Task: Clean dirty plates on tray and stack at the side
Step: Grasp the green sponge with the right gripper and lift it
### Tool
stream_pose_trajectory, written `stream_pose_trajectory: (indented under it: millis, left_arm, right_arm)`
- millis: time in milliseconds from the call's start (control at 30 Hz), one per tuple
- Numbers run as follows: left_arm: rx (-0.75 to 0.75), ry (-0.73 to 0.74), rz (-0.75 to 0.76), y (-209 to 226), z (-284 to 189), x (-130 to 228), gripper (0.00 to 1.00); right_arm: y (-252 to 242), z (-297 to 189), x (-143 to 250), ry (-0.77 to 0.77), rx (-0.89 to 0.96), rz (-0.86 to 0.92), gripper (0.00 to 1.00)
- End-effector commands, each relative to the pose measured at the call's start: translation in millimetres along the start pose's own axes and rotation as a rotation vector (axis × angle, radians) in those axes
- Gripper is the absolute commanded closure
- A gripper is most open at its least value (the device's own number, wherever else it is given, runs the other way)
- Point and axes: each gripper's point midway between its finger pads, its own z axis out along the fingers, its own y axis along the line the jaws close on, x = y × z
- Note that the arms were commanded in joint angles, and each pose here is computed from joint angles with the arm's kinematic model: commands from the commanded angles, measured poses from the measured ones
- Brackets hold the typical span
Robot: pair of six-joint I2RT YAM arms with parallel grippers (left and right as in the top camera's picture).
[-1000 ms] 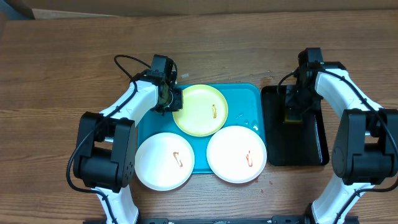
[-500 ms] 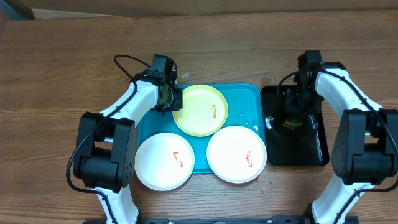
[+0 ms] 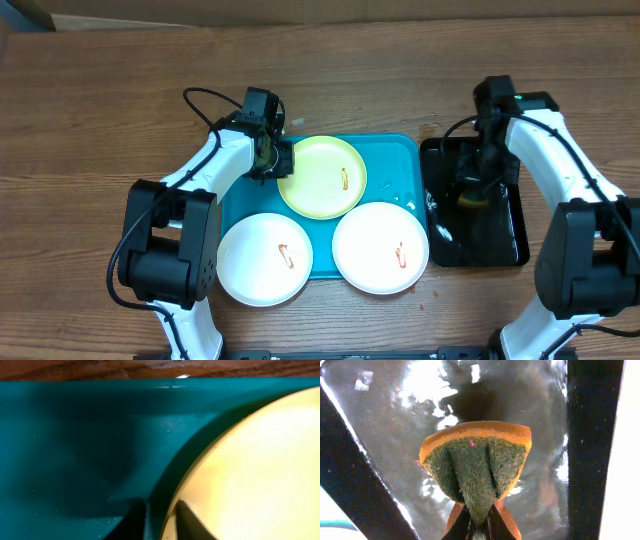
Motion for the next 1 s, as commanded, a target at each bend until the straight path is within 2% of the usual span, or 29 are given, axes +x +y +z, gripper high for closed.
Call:
stream_pose_trajectory:
  millis: [0, 67, 133, 367, 567, 967]
  left_arm:
    - [-0.015, 0.006, 0.009, 2.5, 3.7, 0.8, 0.89]
    - [-0.015, 0.006, 0.009, 2.5, 3.7, 0.8, 0.96]
    - [-0.015, 0.006, 0.008, 2.6, 3.7, 0.9, 0.96]
    - [-0.016, 0.008, 0.008, 2.7, 3.7, 1.4, 0.90]
    - [-0.016, 0.008, 0.008, 2.7, 3.7, 1.3, 0.90]
    - [-0.016, 0.008, 0.008, 2.7, 3.7, 1.3, 0.91]
  right_arm:
    - [7.5, -14.9, -3.3, -0.064, 0.063, -0.001, 0.96]
    - [-6.3, -18.7, -2.7, -0.093, 0.194, -0.004, 0.96]
    - [-16.4, -23.1, -3.4, -0.124, 0.281, 0.043, 0.96]
    - [-10.4, -21.9, 0.6, -0.110, 0.259, 0.046, 0.96]
    - [-2.1, -19.9, -1.7, -0.102, 0.214, -0.040, 0.96]
    - [4.2, -19.4, -6.8, -0.120, 0.186, -0.055, 0.96]
